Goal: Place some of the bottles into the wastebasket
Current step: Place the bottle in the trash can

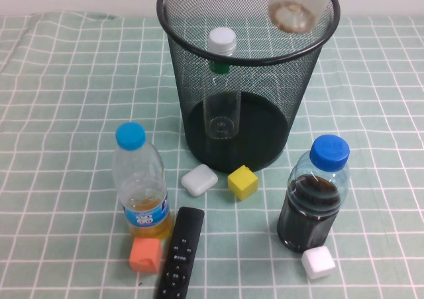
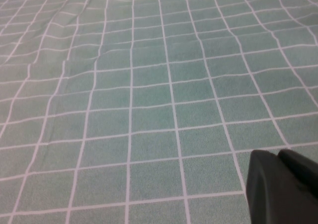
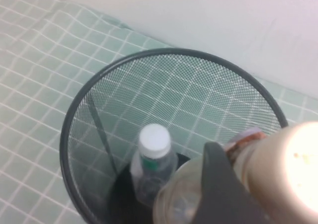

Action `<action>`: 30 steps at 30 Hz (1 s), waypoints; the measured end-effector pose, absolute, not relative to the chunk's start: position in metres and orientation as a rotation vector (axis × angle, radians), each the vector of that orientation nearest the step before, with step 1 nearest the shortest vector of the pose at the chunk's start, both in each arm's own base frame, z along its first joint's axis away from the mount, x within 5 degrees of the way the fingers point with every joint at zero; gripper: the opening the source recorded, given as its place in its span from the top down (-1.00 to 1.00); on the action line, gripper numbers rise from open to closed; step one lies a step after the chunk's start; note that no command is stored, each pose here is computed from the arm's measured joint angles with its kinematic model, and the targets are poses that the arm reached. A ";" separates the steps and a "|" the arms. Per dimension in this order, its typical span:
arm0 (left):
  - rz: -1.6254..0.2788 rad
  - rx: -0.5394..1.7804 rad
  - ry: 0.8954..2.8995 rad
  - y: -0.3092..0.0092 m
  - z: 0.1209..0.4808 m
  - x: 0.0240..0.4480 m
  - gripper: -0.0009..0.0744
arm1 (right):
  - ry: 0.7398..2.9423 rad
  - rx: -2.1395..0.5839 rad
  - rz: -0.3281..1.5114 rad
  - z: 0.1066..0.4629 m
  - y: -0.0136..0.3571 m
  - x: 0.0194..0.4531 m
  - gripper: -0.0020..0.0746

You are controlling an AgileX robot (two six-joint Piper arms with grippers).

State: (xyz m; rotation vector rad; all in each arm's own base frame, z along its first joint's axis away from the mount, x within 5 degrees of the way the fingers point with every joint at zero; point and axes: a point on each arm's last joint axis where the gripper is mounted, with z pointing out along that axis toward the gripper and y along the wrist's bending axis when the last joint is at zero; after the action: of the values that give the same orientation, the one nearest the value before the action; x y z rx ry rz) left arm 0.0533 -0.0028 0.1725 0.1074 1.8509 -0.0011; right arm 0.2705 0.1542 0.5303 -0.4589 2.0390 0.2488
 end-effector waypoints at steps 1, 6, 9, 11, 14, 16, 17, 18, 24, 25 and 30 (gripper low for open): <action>-0.001 0.107 1.851 -0.003 0.173 0.053 0.99 | 2.042 -0.452 0.272 0.530 0.151 0.278 0.14; -0.001 0.107 1.851 -0.003 0.173 0.053 0.99 | 2.083 -0.434 0.385 0.509 0.146 0.321 0.14; -0.001 0.107 1.851 -0.003 0.173 0.053 0.99 | 2.146 -0.420 0.373 0.481 0.149 0.354 0.14; -0.001 0.107 1.851 -0.003 0.173 0.053 0.99 | 2.189 -0.438 0.362 0.460 0.155 0.373 0.14; -0.001 0.107 1.851 -0.003 0.173 0.053 0.99 | 2.256 -0.466 0.378 0.429 0.166 0.395 0.14; -0.001 0.107 1.851 -0.003 0.173 0.053 0.99 | 2.296 -0.474 0.391 0.412 0.171 0.405 0.14; -0.001 0.107 1.851 -0.003 0.173 0.053 0.99 | 2.311 -0.479 0.390 0.406 0.173 0.408 0.14; -0.001 0.107 1.851 -0.003 0.173 0.053 0.99 | 2.322 -0.479 0.389 0.401 0.174 0.411 0.14; -0.001 0.107 1.851 -0.003 0.173 0.053 0.99 | 2.359 -0.489 0.384 0.391 0.175 0.415 0.04; -0.001 0.107 1.851 -0.003 0.173 0.053 0.99 | 2.365 -0.490 0.383 0.390 0.175 0.415 -0.01; -0.001 0.107 1.851 -0.003 0.173 0.053 0.99 | 2.374 -0.494 0.383 0.390 0.175 0.414 -0.08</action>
State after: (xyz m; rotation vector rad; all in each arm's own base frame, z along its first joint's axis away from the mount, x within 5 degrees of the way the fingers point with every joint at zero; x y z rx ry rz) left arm 0.0533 -0.0028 0.1725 0.1074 1.8509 -0.0011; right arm 0.4138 0.1748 0.3904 -0.4942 2.3736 0.3827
